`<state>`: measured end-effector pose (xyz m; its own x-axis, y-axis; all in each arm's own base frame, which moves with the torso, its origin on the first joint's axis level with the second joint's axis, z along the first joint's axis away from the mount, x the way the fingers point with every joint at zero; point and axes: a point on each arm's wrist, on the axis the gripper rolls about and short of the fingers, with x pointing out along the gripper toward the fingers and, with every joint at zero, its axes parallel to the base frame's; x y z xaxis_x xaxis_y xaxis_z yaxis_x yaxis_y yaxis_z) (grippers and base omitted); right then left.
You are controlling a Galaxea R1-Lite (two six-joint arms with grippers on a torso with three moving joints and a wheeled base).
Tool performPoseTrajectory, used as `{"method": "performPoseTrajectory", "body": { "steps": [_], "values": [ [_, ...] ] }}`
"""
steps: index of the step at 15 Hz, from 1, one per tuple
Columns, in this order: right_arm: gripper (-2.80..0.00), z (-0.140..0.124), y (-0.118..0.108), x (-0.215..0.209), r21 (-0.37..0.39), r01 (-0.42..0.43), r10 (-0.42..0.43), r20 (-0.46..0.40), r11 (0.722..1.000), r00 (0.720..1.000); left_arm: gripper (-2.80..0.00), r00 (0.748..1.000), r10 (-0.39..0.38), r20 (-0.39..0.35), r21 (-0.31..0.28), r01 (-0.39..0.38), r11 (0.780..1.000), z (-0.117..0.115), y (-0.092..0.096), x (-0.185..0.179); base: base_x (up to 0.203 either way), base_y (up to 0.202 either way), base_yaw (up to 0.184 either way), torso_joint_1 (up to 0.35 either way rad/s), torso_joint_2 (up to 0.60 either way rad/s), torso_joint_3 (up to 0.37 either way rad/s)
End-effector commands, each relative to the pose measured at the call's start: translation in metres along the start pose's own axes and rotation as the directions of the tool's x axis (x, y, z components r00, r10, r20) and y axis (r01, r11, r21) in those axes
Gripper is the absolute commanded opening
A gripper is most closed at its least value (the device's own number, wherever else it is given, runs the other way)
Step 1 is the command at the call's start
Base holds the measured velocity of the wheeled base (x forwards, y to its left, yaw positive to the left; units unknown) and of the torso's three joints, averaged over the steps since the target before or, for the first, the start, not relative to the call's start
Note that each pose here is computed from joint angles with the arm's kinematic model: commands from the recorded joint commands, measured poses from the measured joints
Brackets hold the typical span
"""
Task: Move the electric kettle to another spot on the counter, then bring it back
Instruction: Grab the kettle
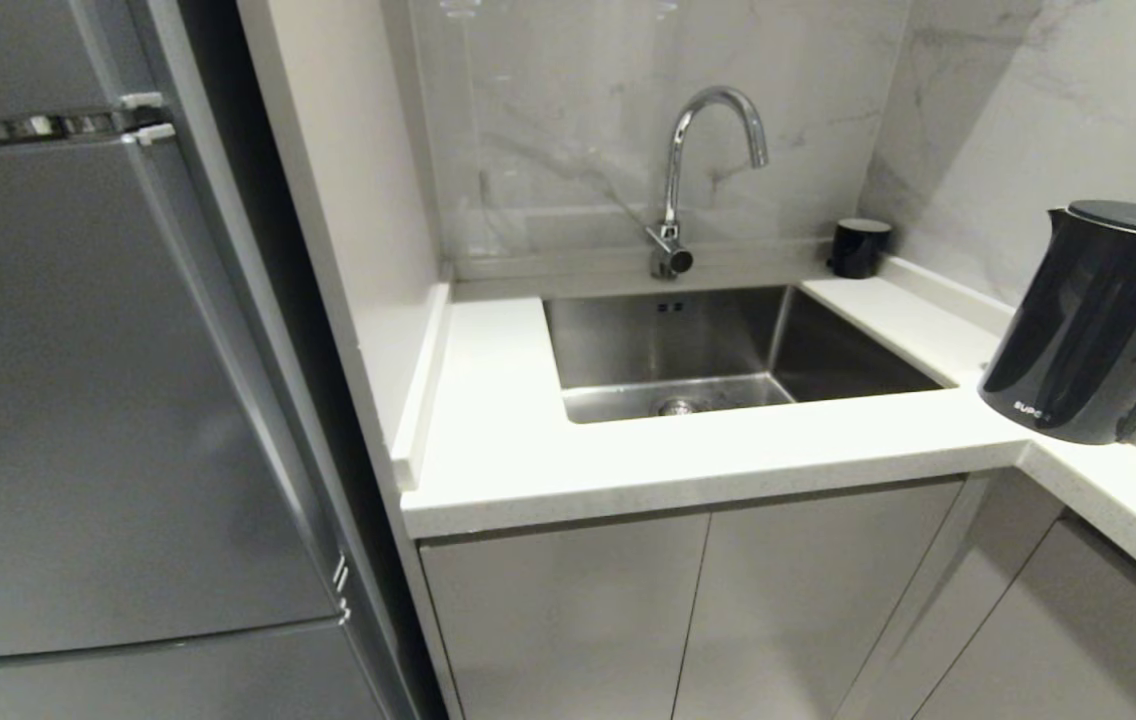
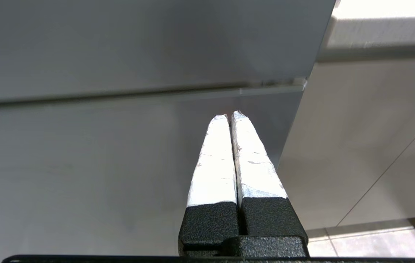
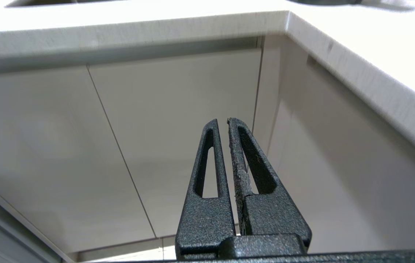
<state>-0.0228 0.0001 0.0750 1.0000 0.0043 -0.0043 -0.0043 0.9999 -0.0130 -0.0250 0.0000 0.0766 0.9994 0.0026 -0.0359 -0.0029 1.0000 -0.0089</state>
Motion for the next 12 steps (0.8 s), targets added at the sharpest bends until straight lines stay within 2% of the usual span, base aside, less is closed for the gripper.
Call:
{"method": "performPoseTrajectory", "body": {
  "steps": [1, 12],
  "values": [
    [-2.8, 0.0001, 0.0, 0.0, -0.001, 0.0, 0.0, 0.001, 1.0, 1.0, -2.8, 1.0, 0.001, -0.001, 0.0, -0.001, 1.0, -0.0001, 0.0, 0.0, 0.0, 0.0, 0.0, 0.115, -0.5, -0.382],
    [-2.8, 0.0, 0.0, 0.0, -0.001, 0.0, 0.0, 0.0, 1.0, 1.0, -2.8, 1.0, -0.001, -0.001, 0.0, 0.001, 1.0, -0.0001, 0.0, 0.0, 0.0, 0.0, 0.0, 0.177, -0.56, -0.382]
  ]
}}
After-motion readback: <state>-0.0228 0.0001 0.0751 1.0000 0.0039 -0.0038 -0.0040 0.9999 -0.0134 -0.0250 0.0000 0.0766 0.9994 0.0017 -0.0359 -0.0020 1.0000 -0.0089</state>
